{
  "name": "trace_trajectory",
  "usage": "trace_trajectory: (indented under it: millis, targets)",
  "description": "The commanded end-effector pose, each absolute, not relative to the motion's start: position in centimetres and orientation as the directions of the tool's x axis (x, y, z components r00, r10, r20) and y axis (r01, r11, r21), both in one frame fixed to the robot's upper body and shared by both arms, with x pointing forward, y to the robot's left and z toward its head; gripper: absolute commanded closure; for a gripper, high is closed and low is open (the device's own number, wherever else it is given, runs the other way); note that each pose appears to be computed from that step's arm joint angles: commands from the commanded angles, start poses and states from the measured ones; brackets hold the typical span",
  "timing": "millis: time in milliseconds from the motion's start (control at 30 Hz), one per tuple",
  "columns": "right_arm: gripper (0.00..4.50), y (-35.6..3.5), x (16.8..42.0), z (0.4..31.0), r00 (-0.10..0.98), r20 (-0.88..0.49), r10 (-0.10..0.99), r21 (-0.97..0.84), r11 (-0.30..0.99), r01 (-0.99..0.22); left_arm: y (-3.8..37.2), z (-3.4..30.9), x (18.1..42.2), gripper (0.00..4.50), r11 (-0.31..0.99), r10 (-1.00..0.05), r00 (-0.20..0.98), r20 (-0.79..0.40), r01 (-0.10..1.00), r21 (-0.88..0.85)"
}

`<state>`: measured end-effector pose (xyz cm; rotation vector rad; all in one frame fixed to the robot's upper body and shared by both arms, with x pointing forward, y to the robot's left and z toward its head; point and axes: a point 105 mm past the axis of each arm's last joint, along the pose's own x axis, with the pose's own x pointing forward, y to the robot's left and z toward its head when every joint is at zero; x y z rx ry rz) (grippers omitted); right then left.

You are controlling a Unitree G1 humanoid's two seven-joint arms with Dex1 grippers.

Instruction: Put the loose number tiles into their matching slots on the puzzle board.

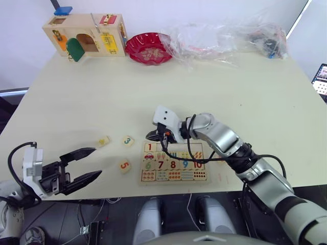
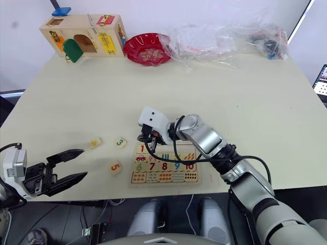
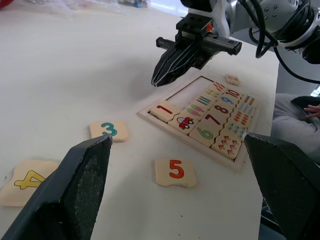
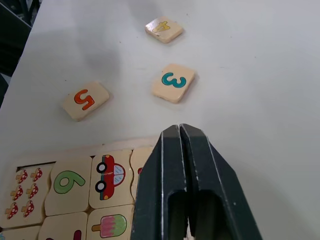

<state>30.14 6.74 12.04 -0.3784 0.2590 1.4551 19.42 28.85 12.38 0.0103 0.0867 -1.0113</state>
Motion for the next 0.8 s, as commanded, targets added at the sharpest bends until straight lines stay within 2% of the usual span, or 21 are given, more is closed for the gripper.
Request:
trace_trajectory:
  millis: [33, 367, 800]
  targets:
    - [4.46, 7.2, 29.8, 12.6, 0.085, -0.364, 0.927, -0.119, 0.044, -0.992, 28.8, 13.0, 19.4, 0.00, 0.526, -0.849, 0.524, -0.065, 0.851, -0.007]
    - [4.46, 7.0, 29.7, 10.9, 0.076, -0.394, 0.916, -0.108, 0.036, -0.993, 28.7, 13.0, 19.4, 0.00, 0.525, -0.850, 0.523, -0.065, 0.851, -0.008]
    - [4.46, 4.9, 29.6, 2.9, 0.108, -0.592, 0.799, -0.079, 0.076, -0.994, 28.6, 13.0, 19.5, 0.00, 0.527, -0.848, 0.525, -0.065, 0.850, -0.010]
